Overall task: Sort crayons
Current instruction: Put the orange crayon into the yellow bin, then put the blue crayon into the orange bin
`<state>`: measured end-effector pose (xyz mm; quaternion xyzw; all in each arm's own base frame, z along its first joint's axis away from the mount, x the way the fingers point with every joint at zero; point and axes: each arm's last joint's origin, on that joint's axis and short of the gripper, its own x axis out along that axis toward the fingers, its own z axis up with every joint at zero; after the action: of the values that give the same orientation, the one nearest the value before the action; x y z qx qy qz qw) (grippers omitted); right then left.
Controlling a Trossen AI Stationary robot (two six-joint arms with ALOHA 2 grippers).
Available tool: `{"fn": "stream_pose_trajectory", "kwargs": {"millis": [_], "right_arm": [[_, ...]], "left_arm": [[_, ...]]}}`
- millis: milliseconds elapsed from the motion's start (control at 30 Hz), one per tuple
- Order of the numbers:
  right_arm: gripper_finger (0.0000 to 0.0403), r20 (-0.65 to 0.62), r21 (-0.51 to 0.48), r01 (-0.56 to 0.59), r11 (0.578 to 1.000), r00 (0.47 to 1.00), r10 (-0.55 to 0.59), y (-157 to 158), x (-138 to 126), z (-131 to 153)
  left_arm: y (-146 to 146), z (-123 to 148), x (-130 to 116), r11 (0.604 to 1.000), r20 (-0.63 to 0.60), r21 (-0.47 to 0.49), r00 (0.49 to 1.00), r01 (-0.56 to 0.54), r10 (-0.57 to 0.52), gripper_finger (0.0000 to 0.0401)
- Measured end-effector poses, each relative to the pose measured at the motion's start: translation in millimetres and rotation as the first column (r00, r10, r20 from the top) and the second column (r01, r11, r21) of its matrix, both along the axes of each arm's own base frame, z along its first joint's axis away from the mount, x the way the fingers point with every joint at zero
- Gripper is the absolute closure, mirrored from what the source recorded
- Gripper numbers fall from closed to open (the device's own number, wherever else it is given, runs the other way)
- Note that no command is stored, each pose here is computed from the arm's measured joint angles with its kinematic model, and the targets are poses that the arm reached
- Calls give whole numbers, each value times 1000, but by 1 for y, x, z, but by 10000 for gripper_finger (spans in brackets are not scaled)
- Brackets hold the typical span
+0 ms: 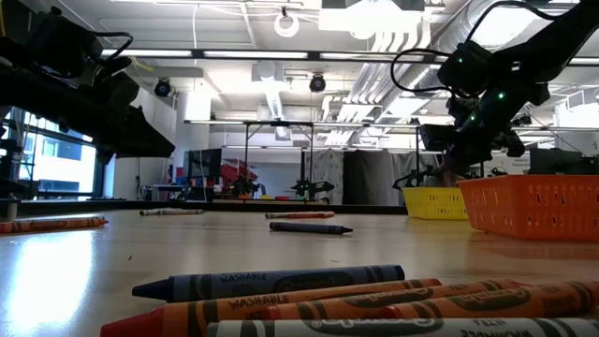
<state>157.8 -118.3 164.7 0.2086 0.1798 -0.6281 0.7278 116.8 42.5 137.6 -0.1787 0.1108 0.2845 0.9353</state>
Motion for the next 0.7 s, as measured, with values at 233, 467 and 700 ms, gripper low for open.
{"fn": "stream_pose_trajectory", "kwargs": {"millis": [233,467,700], "right_arm": [[308,3,12,-13,1000,1000,13,0,0,0],[306,87,81,-129,988,989,122,0,8,6],[307,295,119,-441,890,871,393,9,38,40]], "left_arm": [[0,0,0,1000,-1,0,1000,0,0,314],[0,0,0,1000,-1,1,1000,0,0,314],[0,0,0,1000,-2,2,1000,1,-1,314]]}}
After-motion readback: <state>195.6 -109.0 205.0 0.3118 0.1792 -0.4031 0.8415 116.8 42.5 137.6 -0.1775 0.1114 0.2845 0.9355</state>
